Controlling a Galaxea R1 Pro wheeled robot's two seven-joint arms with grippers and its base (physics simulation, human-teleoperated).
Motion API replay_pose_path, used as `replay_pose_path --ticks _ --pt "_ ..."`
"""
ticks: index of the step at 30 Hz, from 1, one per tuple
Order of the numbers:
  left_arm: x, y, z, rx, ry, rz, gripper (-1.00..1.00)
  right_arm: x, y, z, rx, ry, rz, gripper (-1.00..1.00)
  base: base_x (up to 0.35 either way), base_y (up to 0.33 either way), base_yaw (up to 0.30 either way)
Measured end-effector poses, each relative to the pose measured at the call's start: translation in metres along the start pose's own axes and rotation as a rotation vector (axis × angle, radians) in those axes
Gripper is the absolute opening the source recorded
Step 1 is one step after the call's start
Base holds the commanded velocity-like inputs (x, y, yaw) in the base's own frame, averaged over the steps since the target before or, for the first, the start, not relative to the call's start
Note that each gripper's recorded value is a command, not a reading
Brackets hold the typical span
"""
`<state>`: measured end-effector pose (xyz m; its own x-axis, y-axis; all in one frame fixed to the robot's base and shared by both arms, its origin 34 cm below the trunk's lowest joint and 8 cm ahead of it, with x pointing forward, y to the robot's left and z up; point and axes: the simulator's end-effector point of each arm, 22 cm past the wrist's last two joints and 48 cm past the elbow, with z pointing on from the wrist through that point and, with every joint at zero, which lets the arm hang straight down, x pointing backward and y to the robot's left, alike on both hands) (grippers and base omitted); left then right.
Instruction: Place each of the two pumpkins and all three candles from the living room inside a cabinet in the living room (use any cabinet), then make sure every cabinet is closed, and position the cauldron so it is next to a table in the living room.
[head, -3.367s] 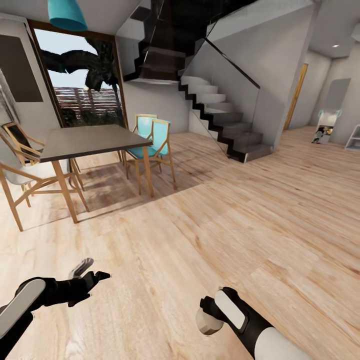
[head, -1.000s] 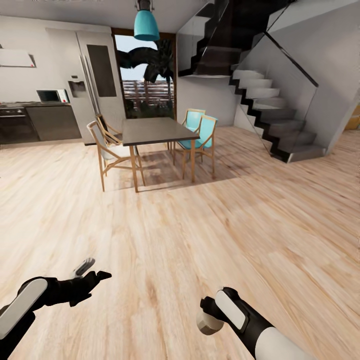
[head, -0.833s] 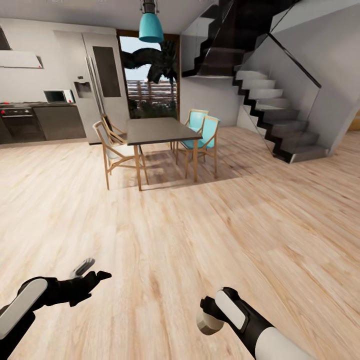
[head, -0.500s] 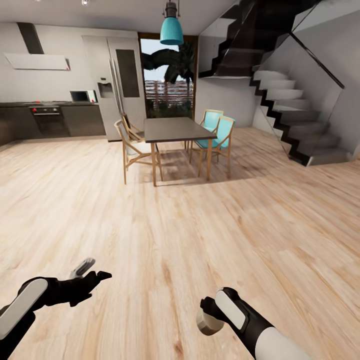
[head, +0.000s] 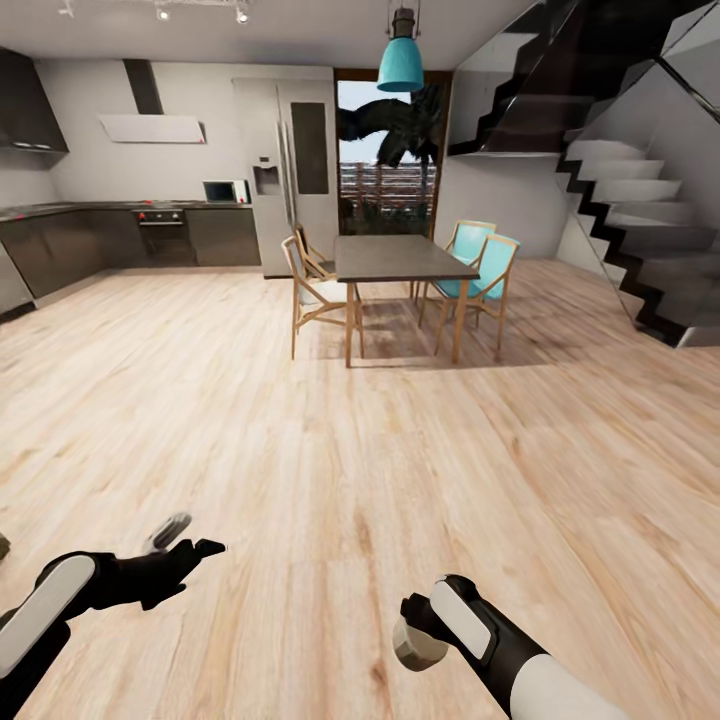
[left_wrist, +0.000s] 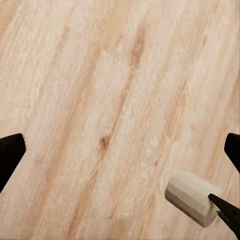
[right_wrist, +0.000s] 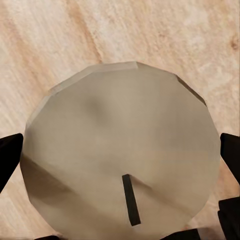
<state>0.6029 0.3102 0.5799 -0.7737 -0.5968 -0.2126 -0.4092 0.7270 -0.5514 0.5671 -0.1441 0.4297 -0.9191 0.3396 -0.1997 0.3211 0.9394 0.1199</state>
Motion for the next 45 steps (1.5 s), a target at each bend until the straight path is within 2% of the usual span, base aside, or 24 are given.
replay_pose_path --ticks 14,30,45 --pt "-0.009 -0.014 -0.019 -0.009 0.003 0.001 1.00 -0.009 0.005 -0.025 0.001 0.004 0.000 -1.00 0.000 0.000 0.264" --pt "-0.017 -0.032 -0.040 -0.011 0.010 -0.004 1.00 -0.017 0.009 -0.052 0.003 0.009 0.004 -1.00 -0.024 0.000 0.058" --pt "-0.025 -0.049 -0.060 -0.011 0.012 -0.006 1.00 -0.025 0.013 -0.078 0.003 0.012 0.003 -1.00 -0.309 0.000 0.271"
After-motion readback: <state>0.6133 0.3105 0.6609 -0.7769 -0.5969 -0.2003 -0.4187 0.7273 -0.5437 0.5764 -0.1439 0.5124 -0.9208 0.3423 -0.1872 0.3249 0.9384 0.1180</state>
